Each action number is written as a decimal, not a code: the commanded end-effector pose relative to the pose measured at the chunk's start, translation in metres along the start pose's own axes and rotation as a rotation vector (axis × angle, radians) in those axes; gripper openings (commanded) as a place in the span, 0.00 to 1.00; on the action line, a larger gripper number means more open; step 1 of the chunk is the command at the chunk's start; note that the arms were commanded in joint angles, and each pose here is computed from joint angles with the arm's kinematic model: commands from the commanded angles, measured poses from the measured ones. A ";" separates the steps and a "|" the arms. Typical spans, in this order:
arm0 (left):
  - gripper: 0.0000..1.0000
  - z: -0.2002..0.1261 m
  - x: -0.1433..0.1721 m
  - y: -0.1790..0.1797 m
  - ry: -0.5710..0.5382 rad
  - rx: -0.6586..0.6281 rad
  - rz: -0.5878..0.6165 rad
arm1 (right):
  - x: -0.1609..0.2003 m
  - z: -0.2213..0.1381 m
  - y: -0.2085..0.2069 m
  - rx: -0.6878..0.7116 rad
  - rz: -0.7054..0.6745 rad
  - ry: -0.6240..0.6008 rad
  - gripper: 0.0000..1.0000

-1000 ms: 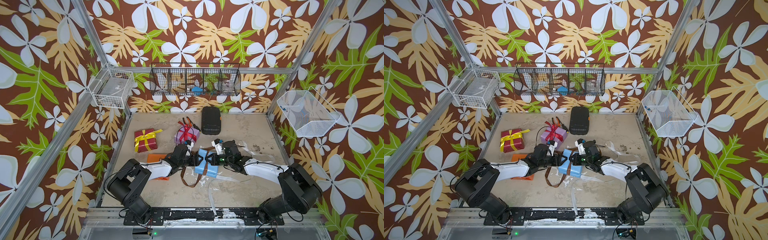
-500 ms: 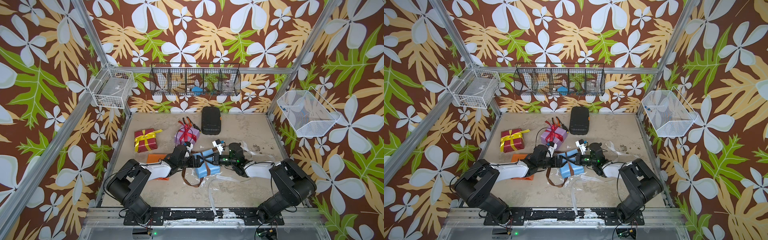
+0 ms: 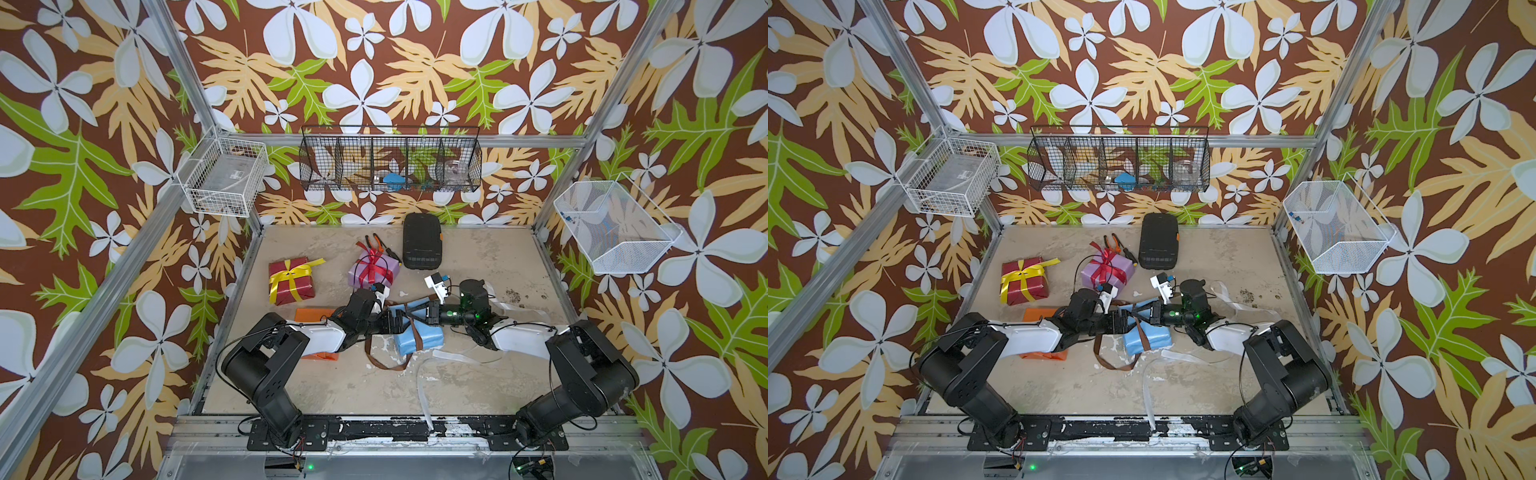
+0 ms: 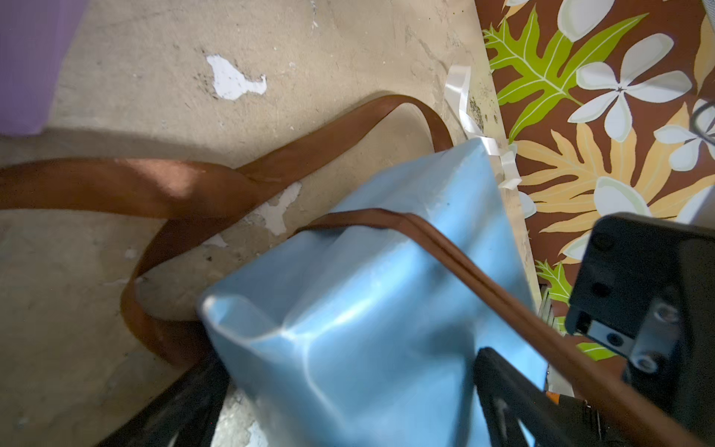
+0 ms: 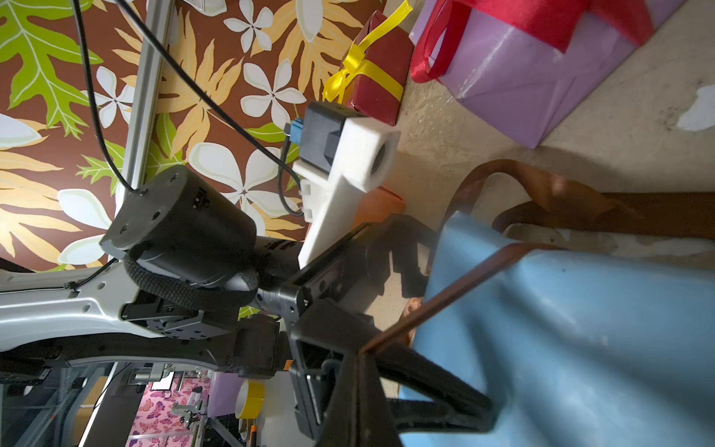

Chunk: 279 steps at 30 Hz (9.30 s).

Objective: Untie the ribbon bows on the gift boxes
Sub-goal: Pull the ribbon from the gift box, then place the ribbon at the center of the board, then adjust the gift box at the center of the board, then move the ribbon to the center of the board.

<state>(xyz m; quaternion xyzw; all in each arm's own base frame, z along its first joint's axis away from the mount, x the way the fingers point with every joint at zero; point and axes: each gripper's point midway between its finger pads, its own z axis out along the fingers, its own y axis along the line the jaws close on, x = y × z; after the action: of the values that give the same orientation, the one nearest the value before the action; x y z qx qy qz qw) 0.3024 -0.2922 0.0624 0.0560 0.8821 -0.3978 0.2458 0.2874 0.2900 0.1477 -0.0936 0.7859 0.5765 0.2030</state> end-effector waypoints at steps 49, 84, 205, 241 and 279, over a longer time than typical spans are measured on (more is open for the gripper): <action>1.00 -0.004 0.007 0.035 0.035 -0.215 0.041 | -0.128 -0.078 0.230 -0.108 -0.518 -0.254 0.00; 1.00 -0.004 0.012 0.042 0.050 -0.243 0.049 | -0.186 -0.143 0.351 -0.078 -0.781 -0.482 0.00; 1.00 -0.023 -0.018 0.000 -0.019 -0.149 0.048 | 0.014 -0.102 -0.107 0.837 -0.246 0.009 0.14; 1.00 -0.076 -0.062 0.023 -0.171 -0.322 0.052 | 0.029 -0.037 0.006 0.574 -0.450 -0.010 0.23; 1.00 -0.055 -0.020 0.020 -0.026 -0.193 0.065 | -0.093 -0.075 -0.243 1.294 -0.177 -0.007 0.25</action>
<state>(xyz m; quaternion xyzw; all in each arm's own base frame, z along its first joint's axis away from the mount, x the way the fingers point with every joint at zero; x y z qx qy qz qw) 0.3035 -0.2330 0.0868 0.0488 0.9144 -0.2961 0.2716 0.4703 0.1543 0.0195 -0.0149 0.9459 0.0058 0.3240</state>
